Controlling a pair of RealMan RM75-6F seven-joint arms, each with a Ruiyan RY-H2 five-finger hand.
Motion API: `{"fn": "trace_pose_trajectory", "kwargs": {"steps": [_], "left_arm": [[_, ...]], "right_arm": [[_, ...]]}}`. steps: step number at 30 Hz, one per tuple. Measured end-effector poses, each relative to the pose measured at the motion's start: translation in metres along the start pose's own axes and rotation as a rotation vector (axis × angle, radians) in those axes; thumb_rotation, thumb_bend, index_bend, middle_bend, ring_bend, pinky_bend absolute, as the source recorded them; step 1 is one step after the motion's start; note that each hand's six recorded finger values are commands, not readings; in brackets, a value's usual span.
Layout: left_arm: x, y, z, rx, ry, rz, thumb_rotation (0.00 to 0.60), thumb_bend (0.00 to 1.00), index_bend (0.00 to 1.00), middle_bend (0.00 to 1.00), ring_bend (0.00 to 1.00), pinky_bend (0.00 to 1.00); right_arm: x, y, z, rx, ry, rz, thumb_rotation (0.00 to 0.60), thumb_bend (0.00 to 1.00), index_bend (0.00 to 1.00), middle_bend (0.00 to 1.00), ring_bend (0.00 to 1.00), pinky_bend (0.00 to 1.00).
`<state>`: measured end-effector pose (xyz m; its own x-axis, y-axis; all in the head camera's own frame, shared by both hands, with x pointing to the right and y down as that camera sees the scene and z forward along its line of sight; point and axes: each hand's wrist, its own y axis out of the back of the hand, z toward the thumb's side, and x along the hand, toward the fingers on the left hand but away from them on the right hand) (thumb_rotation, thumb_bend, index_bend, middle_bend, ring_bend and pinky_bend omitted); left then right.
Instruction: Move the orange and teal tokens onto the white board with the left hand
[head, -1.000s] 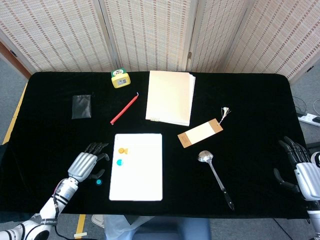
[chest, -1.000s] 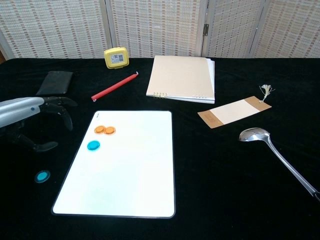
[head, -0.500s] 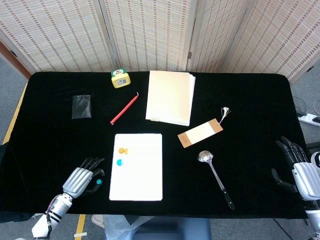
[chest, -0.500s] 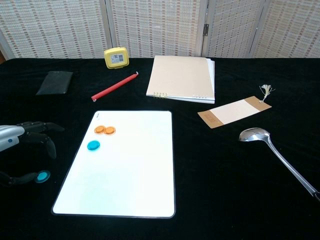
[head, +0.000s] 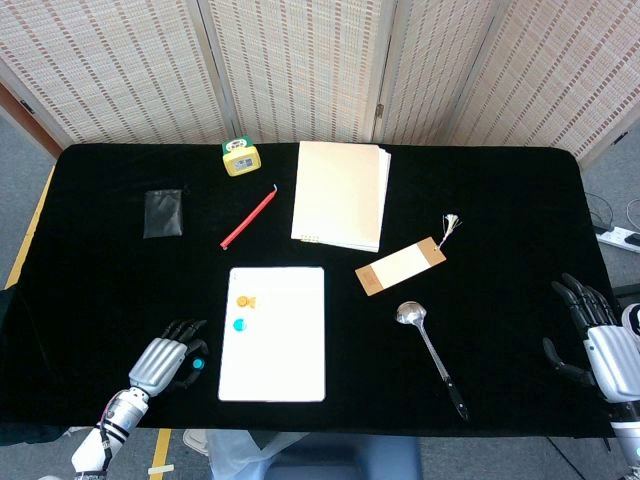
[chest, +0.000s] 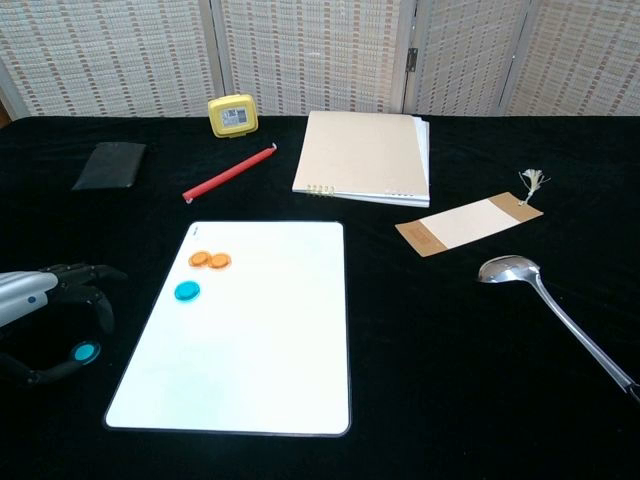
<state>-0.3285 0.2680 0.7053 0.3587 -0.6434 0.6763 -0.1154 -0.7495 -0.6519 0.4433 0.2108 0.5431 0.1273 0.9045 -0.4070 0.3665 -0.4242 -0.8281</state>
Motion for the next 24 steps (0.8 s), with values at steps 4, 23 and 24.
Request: {"fn": "trace_pose_trajectory", "kwargs": {"steps": [4, 23, 24], "left_arm": [[-0.0008, -0.0022, -0.0013, -0.005, 0.004, -0.001, 0.600, 0.42, 0.42, 0.10, 0.00, 0.00], [-0.0002, -0.0085, -0.0091, -0.026, 0.027, -0.009, 0.600, 0.42, 0.49, 0.10, 0.00, 0.00], [0.0000, -0.0089, -0.0093, -0.029, 0.028, -0.009, 0.600, 0.42, 0.50, 0.10, 0.00, 0.00]], "right_arm": [[0.0006, 0.0008, 0.0006, 0.002, 0.000, -0.002, 0.600, 0.48, 0.00, 0.00, 0.00, 0.00], [0.0012, 0.0006, 0.0015, 0.000, -0.001, 0.000, 0.600, 0.48, 0.00, 0.00, 0.00, 0.00], [0.0013, 0.0007, 0.0015, 0.000, -0.001, 0.000, 0.600, 0.48, 0.00, 0.00, 0.00, 0.00]]}}
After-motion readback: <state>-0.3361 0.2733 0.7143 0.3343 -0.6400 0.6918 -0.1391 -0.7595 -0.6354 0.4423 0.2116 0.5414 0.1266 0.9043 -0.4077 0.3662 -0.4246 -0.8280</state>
